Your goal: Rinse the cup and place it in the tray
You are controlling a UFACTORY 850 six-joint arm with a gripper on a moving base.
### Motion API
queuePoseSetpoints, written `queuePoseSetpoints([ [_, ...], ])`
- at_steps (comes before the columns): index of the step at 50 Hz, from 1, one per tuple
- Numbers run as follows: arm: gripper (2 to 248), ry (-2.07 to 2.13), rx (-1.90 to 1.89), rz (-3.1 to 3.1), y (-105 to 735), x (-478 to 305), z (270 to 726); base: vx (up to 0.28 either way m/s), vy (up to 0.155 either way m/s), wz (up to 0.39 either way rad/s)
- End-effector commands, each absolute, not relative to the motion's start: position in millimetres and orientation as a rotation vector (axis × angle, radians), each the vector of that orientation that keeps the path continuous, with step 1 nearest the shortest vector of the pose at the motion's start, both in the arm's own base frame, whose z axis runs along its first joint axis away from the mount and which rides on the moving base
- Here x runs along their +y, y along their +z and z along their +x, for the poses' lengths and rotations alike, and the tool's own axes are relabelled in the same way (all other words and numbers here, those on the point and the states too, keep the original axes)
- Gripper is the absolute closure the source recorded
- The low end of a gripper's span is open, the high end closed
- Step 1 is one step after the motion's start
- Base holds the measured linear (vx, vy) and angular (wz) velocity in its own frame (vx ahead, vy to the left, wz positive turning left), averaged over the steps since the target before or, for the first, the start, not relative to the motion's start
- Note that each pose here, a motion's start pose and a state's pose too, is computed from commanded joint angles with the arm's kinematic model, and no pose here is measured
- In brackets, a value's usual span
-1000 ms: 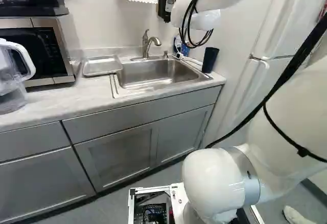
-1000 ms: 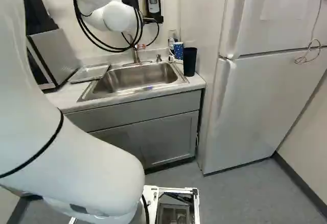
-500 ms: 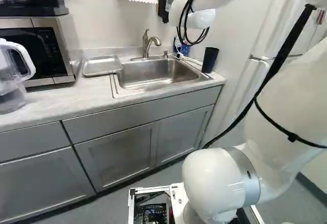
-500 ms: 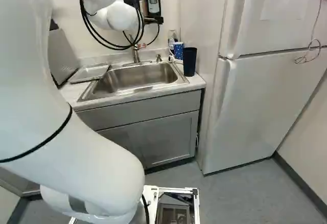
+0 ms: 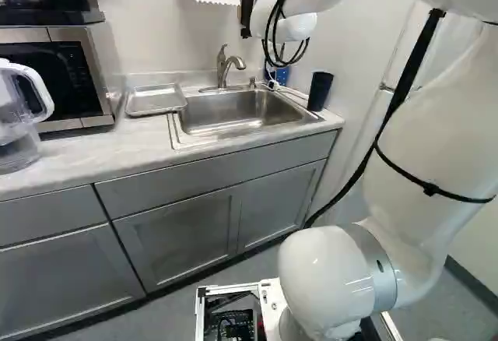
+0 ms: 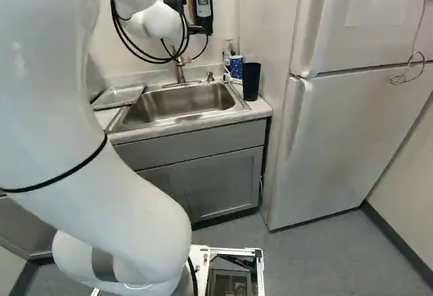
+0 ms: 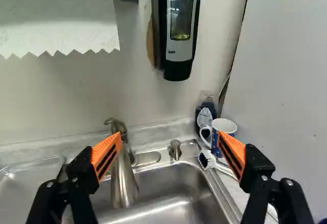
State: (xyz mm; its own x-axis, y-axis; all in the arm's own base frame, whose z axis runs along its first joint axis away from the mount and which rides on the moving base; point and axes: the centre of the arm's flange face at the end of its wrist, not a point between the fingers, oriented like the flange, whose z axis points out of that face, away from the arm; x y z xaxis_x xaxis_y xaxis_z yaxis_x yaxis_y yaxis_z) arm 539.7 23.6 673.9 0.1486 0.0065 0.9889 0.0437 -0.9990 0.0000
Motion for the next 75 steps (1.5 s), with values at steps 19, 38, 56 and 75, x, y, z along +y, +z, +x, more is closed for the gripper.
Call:
queuePoseSetpoints([
  [19,3,-1.971,-0.089,-2.383,669.6,42.7,571.5,0.0,0.0,0.0],
  [38,3,-1.904,-0.128,-2.412,663.2,64.7,605.5,0.0,0.0,0.0],
  [56,3,-1.825,-0.162,-2.453,654.9,85.3,635.2,0.0,0.0,0.0],
  [75,3,-1.732,-0.17,-2.502,645.0,101.0,662.4,0.0,0.0,0.0],
])
